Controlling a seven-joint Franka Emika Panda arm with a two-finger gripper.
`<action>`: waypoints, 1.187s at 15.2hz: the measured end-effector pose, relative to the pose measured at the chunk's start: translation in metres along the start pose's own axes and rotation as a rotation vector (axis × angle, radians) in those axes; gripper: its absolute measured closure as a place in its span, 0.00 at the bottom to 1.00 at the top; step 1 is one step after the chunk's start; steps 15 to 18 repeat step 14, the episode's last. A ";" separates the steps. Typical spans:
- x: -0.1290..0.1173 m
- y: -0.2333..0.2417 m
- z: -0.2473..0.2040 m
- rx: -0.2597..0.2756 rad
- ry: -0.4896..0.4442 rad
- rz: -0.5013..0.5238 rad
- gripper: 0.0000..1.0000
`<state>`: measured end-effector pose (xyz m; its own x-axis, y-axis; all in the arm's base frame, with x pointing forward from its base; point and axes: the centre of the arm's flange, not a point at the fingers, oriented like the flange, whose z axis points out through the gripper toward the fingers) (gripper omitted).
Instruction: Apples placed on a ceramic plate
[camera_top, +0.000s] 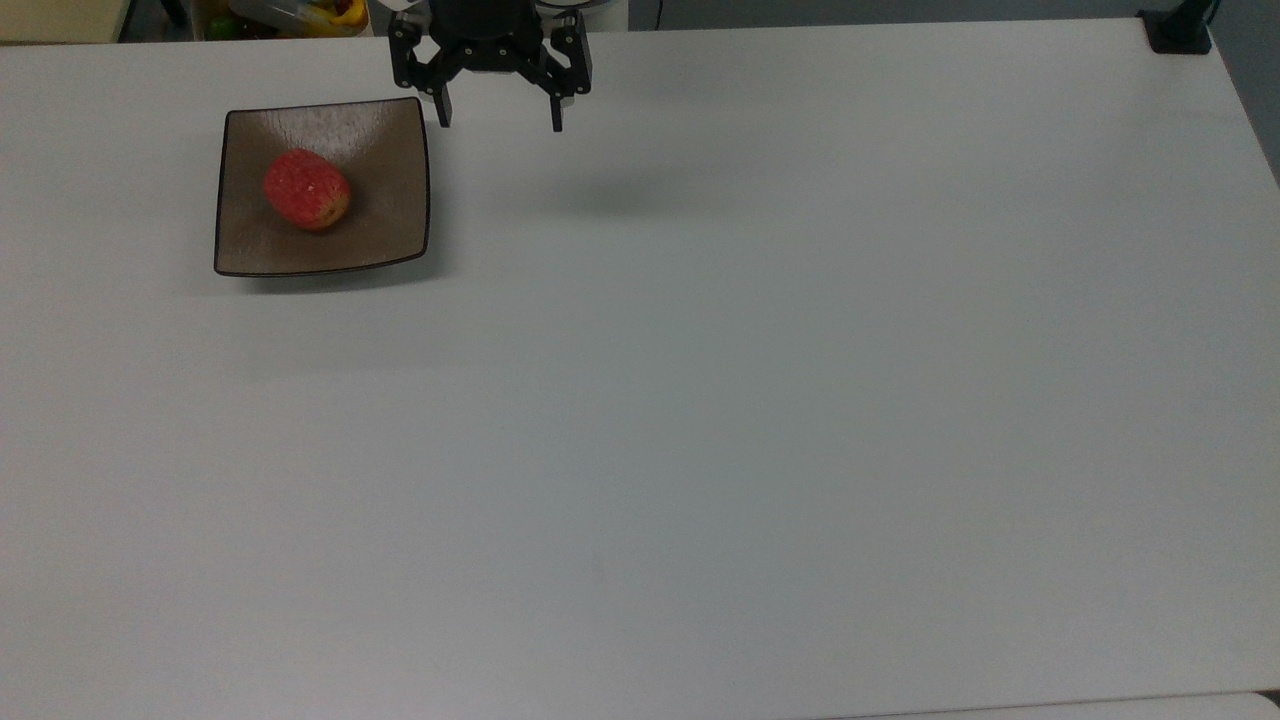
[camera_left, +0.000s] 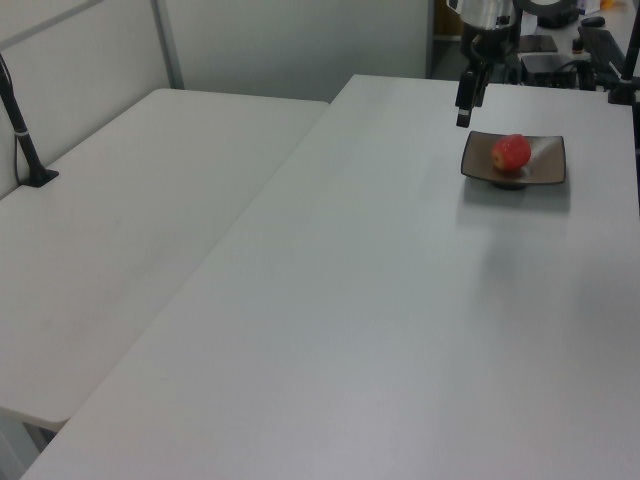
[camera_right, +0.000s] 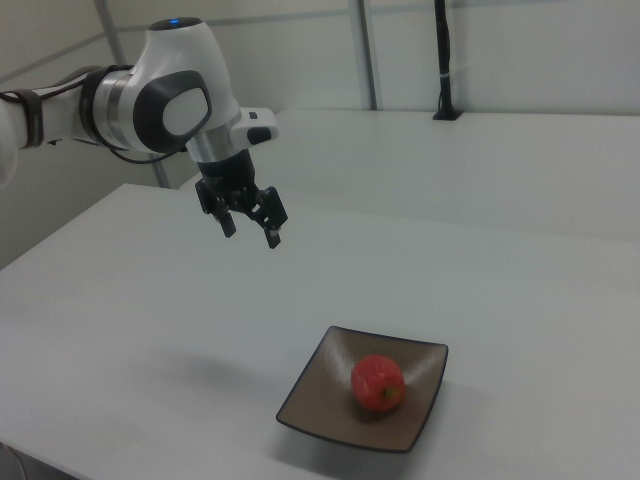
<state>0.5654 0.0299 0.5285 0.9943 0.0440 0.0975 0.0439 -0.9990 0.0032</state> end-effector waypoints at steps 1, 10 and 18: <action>0.000 -0.002 0.001 0.000 -0.003 -0.002 0.00; -0.001 -0.001 0.011 0.001 -0.022 0.000 0.00; -0.005 -0.001 0.014 0.001 -0.058 0.000 0.00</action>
